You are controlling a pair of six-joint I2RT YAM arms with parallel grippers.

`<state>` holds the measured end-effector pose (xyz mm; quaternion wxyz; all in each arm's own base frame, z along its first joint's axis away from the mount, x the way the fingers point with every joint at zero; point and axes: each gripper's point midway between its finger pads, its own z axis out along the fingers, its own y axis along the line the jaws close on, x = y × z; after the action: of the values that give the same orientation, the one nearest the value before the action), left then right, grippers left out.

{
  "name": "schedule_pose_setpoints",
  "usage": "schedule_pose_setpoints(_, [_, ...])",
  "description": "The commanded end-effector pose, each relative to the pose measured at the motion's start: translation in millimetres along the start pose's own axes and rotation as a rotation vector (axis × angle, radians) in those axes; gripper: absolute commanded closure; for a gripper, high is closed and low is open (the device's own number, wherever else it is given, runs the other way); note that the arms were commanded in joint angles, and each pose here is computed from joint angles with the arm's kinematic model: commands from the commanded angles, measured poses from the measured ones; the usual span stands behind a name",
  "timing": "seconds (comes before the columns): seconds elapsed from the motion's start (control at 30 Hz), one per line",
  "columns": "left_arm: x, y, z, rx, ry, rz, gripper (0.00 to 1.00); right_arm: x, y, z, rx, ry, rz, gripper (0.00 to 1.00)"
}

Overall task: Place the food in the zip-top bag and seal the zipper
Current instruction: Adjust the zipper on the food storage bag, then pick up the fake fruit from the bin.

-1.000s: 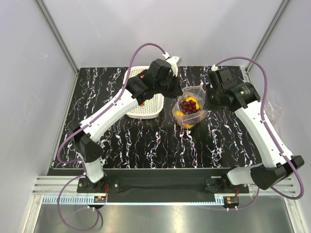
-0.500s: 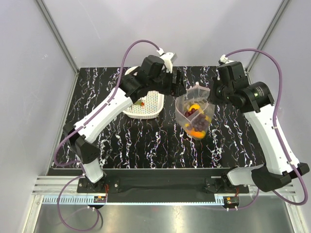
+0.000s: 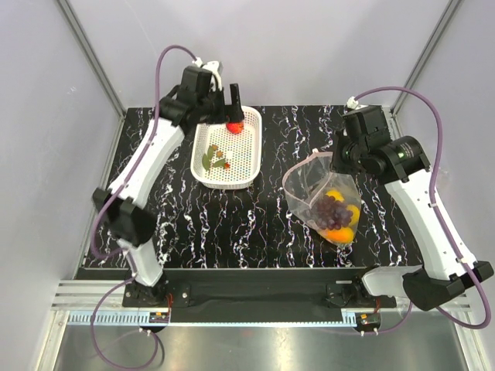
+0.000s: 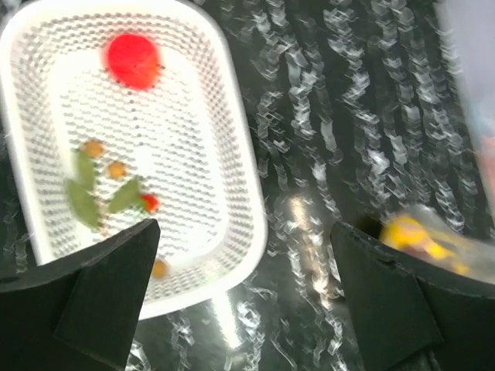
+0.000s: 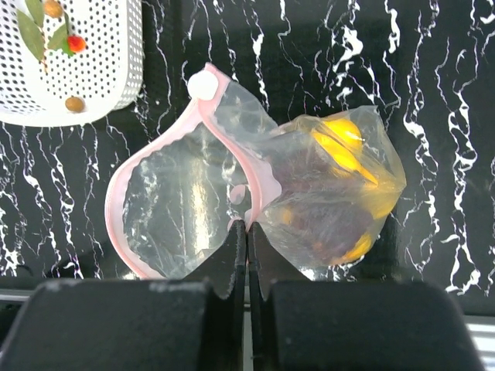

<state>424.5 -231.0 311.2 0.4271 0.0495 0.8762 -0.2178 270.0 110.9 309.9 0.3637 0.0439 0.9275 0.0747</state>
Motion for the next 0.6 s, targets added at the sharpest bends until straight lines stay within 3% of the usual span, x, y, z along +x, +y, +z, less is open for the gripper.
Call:
schedule_pose_setpoints(0.0, [-6,48,46,-0.133,0.058,0.043,0.01,-18,6,-13,-0.053,-0.108,0.007,1.00])
schedule_pose_setpoints(0.17, [-9,91,107,-0.216,0.076,0.207,0.01,-14,10,-9,-0.076,-0.096,-0.001,1.00])
schedule_pose_setpoints(0.27, [-7,115,139,-0.256,0.061,0.429,0.01,-13,14,-6,-0.092,-0.089,-0.009,1.00])
schedule_pose_setpoints(0.3, [-18,115,148,-0.254,-0.001,0.487,0.01,-12,15,-4,-0.096,-0.085,-0.010,1.00])
schedule_pose_setpoints(0.33, [-2,129,159,-0.287,0.026,0.537,0.01,-11,16,-2,-0.104,-0.078,-0.014,1.00])
schedule_pose_setpoints(0.47, [-11,140,183,-0.348,-0.053,0.772,0.01,-6,19,2,-0.118,-0.062,-0.024,1.00])
schedule_pose_setpoints(0.57, [-10,139,202,-0.317,-0.046,0.827,0.01,-5,22,6,-0.132,-0.061,-0.031,1.00])
